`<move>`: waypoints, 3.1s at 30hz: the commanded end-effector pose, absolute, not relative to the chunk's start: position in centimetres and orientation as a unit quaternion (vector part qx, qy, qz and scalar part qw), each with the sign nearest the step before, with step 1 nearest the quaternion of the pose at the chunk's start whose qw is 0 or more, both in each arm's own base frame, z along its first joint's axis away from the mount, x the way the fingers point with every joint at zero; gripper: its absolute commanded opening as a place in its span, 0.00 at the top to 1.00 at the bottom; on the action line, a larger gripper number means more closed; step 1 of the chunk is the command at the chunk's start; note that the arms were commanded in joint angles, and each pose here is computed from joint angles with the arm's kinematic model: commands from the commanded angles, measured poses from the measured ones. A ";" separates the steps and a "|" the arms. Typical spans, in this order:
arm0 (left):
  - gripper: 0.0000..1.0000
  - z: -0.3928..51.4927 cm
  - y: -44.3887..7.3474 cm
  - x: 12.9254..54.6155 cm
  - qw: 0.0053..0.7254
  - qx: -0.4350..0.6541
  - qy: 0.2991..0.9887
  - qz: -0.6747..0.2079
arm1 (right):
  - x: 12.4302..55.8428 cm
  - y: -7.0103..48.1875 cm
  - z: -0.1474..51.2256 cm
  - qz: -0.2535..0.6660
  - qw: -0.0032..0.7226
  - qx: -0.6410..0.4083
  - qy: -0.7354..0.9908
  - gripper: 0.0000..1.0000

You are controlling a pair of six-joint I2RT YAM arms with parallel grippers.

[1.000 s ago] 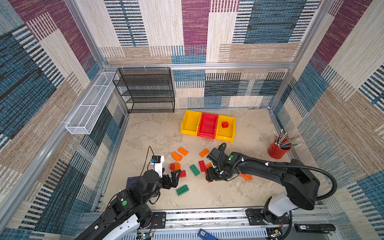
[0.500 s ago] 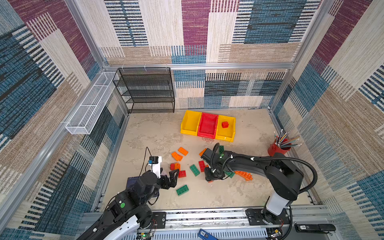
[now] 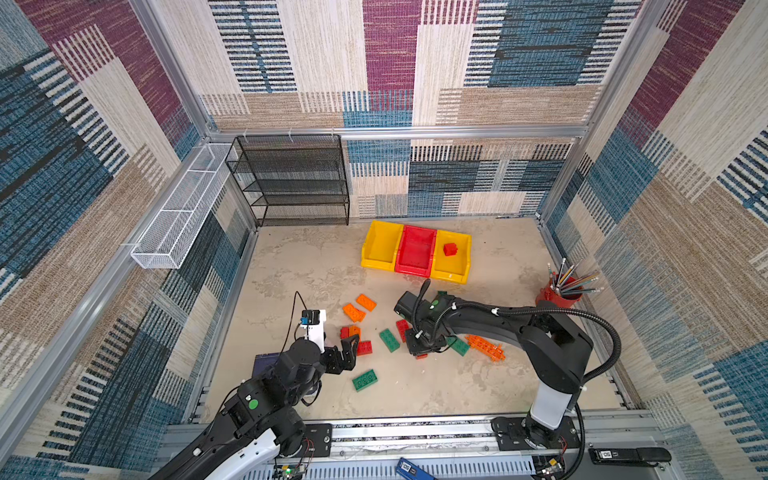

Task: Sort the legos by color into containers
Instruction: 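Carry the red brick with the right gripper and release it into the same yellow bin, then return the right gripper to the bricks and grasp a red brick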

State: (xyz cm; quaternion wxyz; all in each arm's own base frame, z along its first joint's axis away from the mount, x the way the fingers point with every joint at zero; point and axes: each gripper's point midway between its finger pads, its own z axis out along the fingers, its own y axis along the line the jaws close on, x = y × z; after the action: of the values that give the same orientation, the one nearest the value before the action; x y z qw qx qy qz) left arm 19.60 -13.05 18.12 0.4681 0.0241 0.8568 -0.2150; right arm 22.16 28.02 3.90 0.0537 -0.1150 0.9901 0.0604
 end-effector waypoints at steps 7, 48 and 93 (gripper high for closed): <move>0.01 22.1 -15.1 22.1 0.505 0.072 0.839 -0.188 | 29.1 27.6 11.1 0.042 0.145 -0.111 0.982 0.69; 0.01 24.6 -24.6 27.2 0.461 0.130 0.844 -0.242 | 50.8 14.5 14.2 0.040 0.244 0.009 0.969 0.39; 0.02 17.9 -10.5 16.9 0.430 -0.052 0.866 -0.250 | 29.6 32.0 3.2 0.088 0.103 -0.177 0.975 0.47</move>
State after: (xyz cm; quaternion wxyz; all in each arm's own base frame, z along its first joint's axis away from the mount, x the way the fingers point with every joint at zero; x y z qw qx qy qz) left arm 16.87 -10.81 18.36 0.4318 -0.0430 0.8637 -0.2563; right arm 29.18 31.78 3.40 0.0952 -0.1733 0.9760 0.0913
